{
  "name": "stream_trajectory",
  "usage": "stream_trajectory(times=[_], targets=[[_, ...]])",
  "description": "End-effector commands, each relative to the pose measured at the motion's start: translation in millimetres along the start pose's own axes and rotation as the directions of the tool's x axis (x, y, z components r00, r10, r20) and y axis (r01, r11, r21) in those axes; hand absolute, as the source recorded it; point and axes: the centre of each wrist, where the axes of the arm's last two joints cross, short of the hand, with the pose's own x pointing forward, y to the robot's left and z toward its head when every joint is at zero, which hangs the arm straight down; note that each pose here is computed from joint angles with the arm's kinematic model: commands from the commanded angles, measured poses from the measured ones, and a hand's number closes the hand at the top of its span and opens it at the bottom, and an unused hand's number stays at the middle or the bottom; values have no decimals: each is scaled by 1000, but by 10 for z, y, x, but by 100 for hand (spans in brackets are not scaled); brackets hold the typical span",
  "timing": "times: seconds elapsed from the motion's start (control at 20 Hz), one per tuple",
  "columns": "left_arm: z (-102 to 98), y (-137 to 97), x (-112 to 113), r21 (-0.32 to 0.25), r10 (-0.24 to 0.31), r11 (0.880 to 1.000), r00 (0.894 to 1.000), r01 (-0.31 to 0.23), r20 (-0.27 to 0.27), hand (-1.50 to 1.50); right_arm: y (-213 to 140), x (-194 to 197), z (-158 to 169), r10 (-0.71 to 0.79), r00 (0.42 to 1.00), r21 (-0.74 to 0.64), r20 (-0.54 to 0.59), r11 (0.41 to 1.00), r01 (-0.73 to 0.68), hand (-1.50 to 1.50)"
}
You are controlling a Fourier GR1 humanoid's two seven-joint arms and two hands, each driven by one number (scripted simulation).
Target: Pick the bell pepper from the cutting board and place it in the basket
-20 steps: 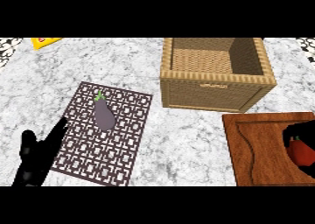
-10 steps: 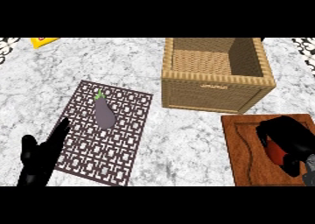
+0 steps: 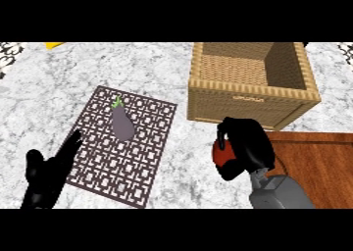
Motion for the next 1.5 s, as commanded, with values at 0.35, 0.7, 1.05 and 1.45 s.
stream_trajectory(times=[0.35, 0.7, 1.05, 1.45], targets=[[-115, -95, -176, -12, 7, 1000, 993, -9, -115, 0, -888, 1219, 148, -496, 862, -459, 106, 744, 485, 150], [-46, 35, -249, 14, -3, 1000, 992, 4, -123, 0, -1580, 1784, 67, -530, 848, -622, 8, 662, 419, 150], [-8, -40, -306, -4, 13, 1000, 991, -14, -133, 0, -2087, 1924, -194, -558, 827, -666, -70, 643, 378, 150], [-5, -61, -315, 7, 15, 1000, 993, -14, -119, 0, -2282, 1910, -602, -520, 845, -654, -129, 685, 322, 150]])
